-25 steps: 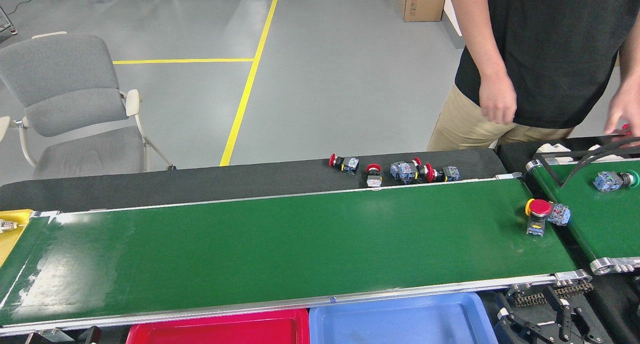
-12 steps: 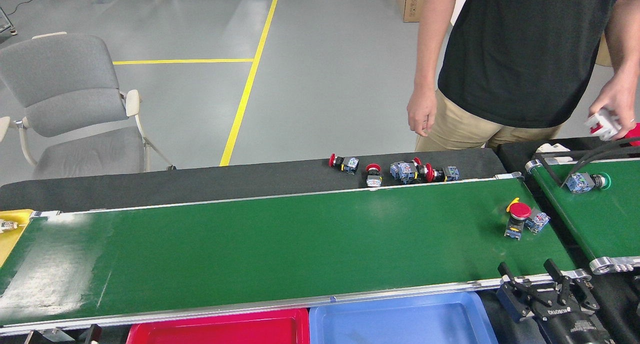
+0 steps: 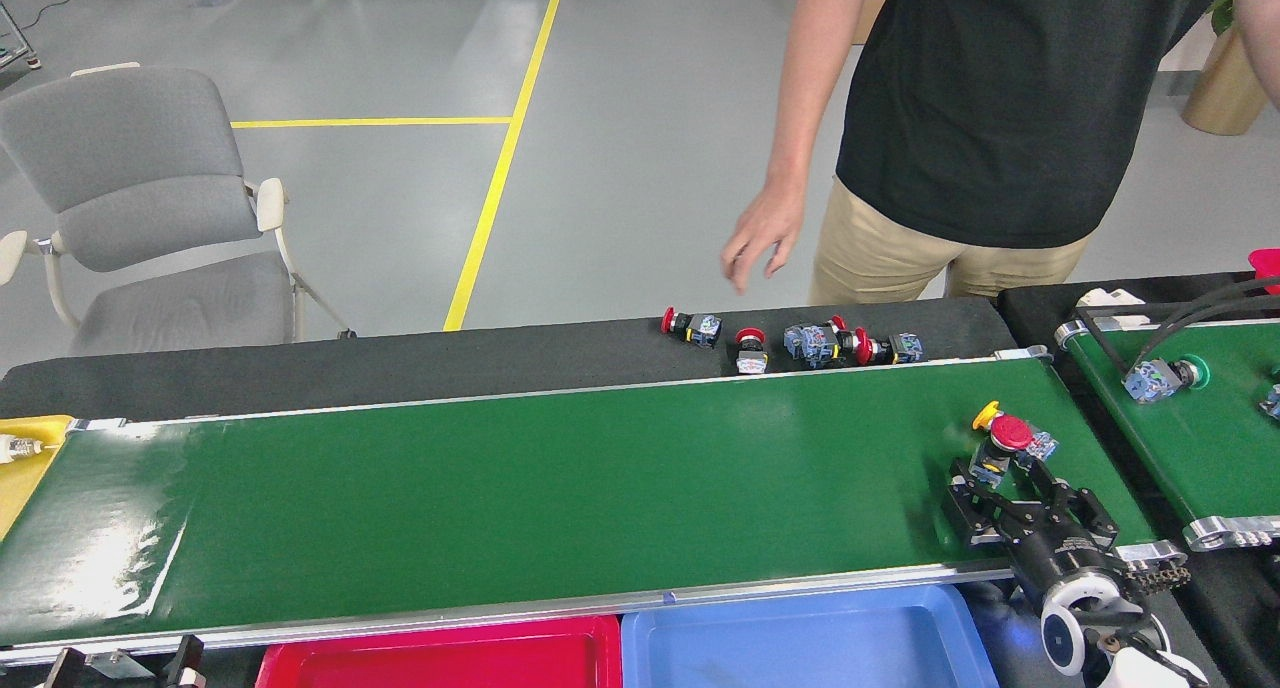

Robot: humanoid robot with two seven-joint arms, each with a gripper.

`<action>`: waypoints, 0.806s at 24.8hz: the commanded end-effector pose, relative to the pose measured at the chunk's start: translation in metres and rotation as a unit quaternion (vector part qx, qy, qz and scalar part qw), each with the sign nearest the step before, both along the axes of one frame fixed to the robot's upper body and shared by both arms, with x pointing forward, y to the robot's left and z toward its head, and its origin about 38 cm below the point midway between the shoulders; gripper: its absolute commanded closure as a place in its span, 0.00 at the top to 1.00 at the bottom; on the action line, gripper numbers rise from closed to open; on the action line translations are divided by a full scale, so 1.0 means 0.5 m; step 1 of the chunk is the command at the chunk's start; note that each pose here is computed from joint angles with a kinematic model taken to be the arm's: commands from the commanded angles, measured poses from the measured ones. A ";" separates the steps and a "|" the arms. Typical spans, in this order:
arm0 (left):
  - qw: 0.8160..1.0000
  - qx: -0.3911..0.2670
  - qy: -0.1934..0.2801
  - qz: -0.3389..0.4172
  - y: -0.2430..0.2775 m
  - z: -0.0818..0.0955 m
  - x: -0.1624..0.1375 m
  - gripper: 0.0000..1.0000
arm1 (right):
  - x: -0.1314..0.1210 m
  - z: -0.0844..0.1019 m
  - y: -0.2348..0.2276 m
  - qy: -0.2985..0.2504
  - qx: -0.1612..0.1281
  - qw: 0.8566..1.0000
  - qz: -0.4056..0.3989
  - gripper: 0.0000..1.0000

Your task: Pick switch part from conveyor to tray

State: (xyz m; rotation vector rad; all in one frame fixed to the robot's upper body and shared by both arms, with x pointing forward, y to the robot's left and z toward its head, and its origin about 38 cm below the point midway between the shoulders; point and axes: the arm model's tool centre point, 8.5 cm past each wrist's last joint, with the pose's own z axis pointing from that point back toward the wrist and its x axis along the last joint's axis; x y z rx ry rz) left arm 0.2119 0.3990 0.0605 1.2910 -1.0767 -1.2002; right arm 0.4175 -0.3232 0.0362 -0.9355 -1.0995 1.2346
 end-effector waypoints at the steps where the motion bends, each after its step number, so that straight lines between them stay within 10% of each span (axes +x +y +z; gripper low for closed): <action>1: 1.000 0.007 -0.010 -0.001 0.005 0.013 0.005 1.00 | 0.012 0.019 0.005 -0.010 -0.005 1.000 0.008 0.04; 9: 1.000 0.009 -0.012 0.006 0.015 0.016 0.002 1.00 | -0.032 0.072 0.098 -0.068 -0.005 0.985 0.158 0.02; 15: 1.000 0.015 -0.013 0.011 0.027 0.022 0.000 1.00 | -0.117 0.137 0.462 -0.137 0.036 0.876 0.461 0.05; 16: 1.000 0.015 -0.014 0.007 0.025 0.023 0.001 1.00 | -0.136 0.144 0.542 -0.140 0.029 0.854 0.501 0.25; 18: 1.000 0.014 -0.014 0.003 0.024 0.023 0.000 1.00 | -0.167 0.133 0.656 -0.130 0.017 0.833 0.537 1.00; 20: 1.000 0.014 -0.015 -0.003 0.024 0.025 0.003 1.00 | -0.175 0.110 0.703 -0.108 0.026 0.835 0.539 1.00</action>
